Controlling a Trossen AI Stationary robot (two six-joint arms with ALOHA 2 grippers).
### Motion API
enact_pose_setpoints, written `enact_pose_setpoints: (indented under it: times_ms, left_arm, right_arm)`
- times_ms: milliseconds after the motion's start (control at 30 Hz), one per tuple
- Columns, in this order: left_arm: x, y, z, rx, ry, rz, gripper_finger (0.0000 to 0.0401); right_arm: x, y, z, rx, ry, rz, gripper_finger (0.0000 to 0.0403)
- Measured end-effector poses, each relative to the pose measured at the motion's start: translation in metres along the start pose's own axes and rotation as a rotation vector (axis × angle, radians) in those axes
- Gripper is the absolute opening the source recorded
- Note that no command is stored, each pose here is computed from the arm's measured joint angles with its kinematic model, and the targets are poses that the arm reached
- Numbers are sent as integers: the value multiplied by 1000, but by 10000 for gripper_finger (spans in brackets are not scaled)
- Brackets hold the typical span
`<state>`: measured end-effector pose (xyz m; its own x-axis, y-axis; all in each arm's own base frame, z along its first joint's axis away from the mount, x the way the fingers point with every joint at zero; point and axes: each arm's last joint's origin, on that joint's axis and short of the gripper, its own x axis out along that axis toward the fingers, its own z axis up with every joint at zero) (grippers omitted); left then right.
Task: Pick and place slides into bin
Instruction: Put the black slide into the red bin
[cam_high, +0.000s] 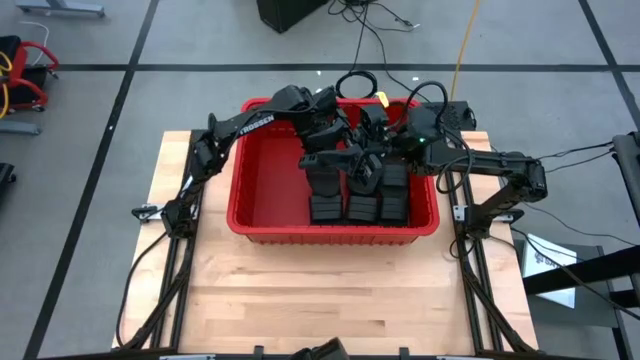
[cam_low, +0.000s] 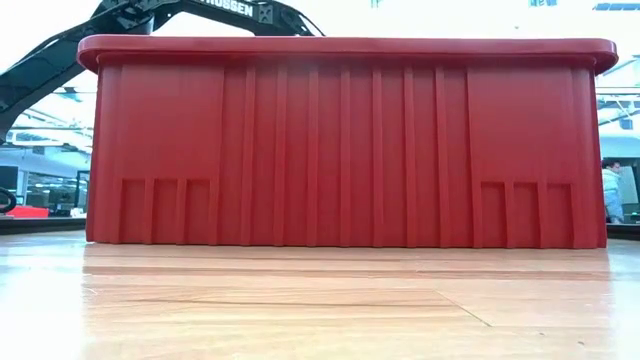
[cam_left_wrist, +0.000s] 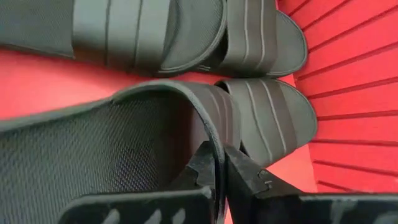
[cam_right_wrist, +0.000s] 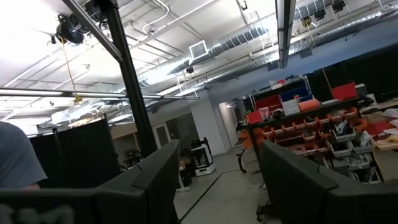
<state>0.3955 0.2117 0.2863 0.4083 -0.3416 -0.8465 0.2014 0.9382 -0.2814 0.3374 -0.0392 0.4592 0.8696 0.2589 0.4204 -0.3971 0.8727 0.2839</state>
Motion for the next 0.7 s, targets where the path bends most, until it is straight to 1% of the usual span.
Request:
enact_pose_setpoints:
  times_ms: [200, 533, 700]
  left_arm:
    - [-6, 9, -6, -34, -9, 9, 5]
    - [-9, 17, -7, -30, -46, 31, 8]
    - [-10, 17, -8, -48, -51, 13, 3]
  right_arm:
    - [0, 0, 0, 0, 1, -1, 210]
    - [0, -1, -2, 6, 16, -10, 210]
    - [0, -2, -1, 2, 15, -11, 210]
